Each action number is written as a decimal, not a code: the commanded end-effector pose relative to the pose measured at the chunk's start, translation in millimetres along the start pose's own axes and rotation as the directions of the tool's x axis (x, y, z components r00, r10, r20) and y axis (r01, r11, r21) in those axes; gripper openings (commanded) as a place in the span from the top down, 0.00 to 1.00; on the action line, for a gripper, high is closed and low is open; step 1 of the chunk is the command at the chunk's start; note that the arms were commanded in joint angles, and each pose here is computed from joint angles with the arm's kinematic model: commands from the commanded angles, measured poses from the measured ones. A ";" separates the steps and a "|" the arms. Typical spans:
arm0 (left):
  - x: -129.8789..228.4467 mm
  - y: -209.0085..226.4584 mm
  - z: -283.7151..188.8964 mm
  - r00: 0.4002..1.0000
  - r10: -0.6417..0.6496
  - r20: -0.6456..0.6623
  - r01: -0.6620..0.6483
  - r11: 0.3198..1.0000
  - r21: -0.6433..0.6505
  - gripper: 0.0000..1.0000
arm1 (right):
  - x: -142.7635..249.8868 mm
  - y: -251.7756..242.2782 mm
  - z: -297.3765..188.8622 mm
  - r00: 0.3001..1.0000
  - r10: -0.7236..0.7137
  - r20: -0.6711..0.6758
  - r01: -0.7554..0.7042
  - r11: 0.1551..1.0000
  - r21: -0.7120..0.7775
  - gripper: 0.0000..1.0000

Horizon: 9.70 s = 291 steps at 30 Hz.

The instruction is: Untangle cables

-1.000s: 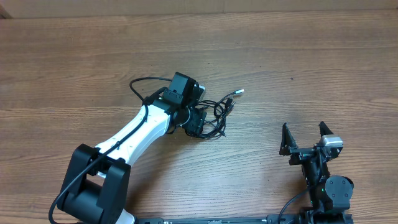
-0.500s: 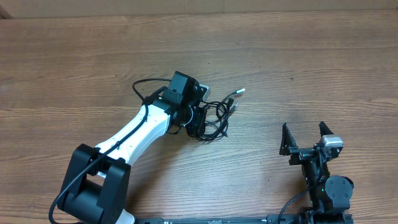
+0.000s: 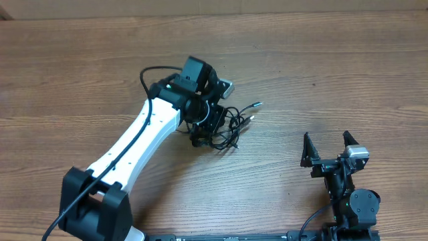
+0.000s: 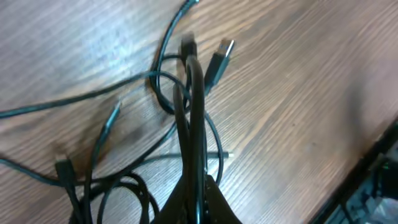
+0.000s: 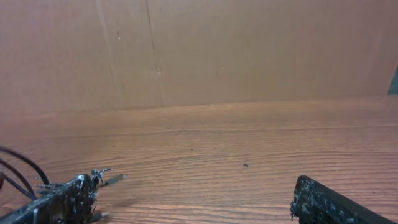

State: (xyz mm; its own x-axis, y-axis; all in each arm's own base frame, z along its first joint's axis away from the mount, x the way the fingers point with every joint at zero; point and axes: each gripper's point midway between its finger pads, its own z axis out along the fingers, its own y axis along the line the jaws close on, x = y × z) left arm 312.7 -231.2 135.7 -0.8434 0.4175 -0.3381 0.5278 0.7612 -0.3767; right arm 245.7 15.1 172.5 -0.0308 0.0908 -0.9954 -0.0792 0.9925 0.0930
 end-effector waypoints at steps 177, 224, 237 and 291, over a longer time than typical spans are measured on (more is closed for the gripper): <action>17.6 46.7 -91.1 0.941 -0.335 0.040 0.336 0.921 -0.198 0.96 | -148.7 137.5 89.5 0.942 -0.193 -0.274 0.053 0.893 -0.447 0.96; -82.2 -24.5 -185.6 0.914 -0.175 0.366 0.083 0.963 0.255 0.96 | -31.7 181.7 64.2 0.688 -0.225 -0.690 -0.368 0.712 -0.599 0.03; -83.6 11.3 -184.1 0.899 -0.179 0.399 0.157 0.984 0.087 0.77 | -23.6 184.8 66.3 0.669 -0.228 -0.708 -0.393 0.699 -0.597 0.03; -76.0 44.1 92.3 0.998 -0.009 -0.055 0.010 1.000 0.018 0.51 | -13.1 93.7 112.4 0.633 0.071 -0.771 -0.300 0.940 -0.160 0.00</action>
State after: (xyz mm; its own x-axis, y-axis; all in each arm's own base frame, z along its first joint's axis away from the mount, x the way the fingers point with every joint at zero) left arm 402.6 -263.1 58.6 -0.8732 0.4253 -0.2381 0.4869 0.7837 -0.3856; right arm 344.3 118.3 182.8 -0.8069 0.0422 -0.5892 -0.2386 0.8891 0.3905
